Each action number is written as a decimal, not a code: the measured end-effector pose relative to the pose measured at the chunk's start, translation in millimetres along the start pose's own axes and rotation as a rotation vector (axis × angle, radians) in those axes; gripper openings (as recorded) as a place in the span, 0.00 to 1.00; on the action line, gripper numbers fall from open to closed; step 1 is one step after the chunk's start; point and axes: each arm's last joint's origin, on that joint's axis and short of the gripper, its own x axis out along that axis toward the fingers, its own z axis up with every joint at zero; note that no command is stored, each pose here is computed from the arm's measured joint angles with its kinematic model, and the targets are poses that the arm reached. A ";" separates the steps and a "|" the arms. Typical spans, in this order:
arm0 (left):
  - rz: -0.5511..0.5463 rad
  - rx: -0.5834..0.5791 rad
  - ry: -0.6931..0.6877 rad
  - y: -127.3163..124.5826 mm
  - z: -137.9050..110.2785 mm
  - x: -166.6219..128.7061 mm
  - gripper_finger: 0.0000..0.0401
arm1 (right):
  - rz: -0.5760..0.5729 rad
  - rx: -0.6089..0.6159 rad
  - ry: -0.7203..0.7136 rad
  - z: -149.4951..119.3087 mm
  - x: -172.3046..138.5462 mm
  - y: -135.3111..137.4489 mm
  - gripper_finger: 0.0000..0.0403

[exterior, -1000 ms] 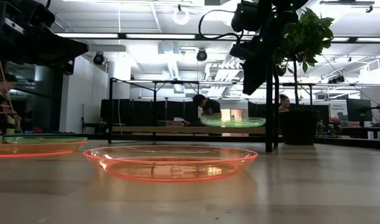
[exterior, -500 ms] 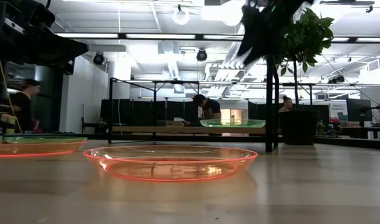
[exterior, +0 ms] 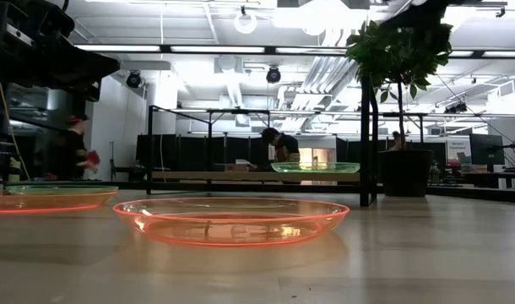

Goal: Place and stack plates onto a shelf
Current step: Put the right orange plate on top of the shelf, then stack the left orange plate on top of the orange plate on the shelf

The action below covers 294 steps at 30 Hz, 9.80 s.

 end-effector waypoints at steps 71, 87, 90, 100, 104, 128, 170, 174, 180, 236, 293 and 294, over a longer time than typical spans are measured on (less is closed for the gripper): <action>0.000 0.000 0.001 0.0 -0.1 0.0 0.00 | -0.208 0.162 0.778 -167.1 133.3 27.2 0.00; 0.000 0.000 0.000 0.0 -0.1 0.0 0.00 | -0.279 0.390 0.559 -160.7 34.7 -13.8 0.20; 0.000 0.000 0.001 0.0 -0.2 0.0 0.00 | -0.278 0.446 0.538 -174.7 34.7 -30.1 0.32; 0.000 0.000 0.000 0.0 -0.1 0.0 0.00 | -0.252 0.426 0.585 -185.3 36.4 -41.8 0.48; 0.000 0.000 0.000 0.0 -0.1 0.0 0.00 | -0.261 0.383 0.616 -188.7 38.0 -43.2 0.48; 0.000 0.000 0.000 0.0 -0.1 0.0 0.00 | -0.306 0.495 0.651 -209.2 60.3 -43.1 0.03; 0.000 0.000 0.001 0.0 -0.2 0.0 0.00 | -0.141 0.143 -0.090 158.5 129.2 -9.6 0.00; 0.000 0.000 0.001 0.0 -0.1 0.0 0.00 | -0.247 0.131 -0.013 169.7 170.3 -42.1 0.00; 0.000 0.000 0.001 0.0 -0.1 0.0 0.00 | -0.405 0.134 0.164 163.3 222.8 -90.6 0.00; 0.000 0.000 0.001 0.0 -0.1 0.0 0.00 | -0.285 -0.114 0.078 43.7 40.4 53.1 0.51; -0.215 -0.111 1.029 22.8 65.1 124.1 0.30 | -0.002 0.013 -0.444 1.7 4.3 43.3 0.51; -0.234 -0.077 1.070 24.3 57.9 127.4 0.32 | 0.003 0.012 -0.439 1.6 4.3 43.5 0.51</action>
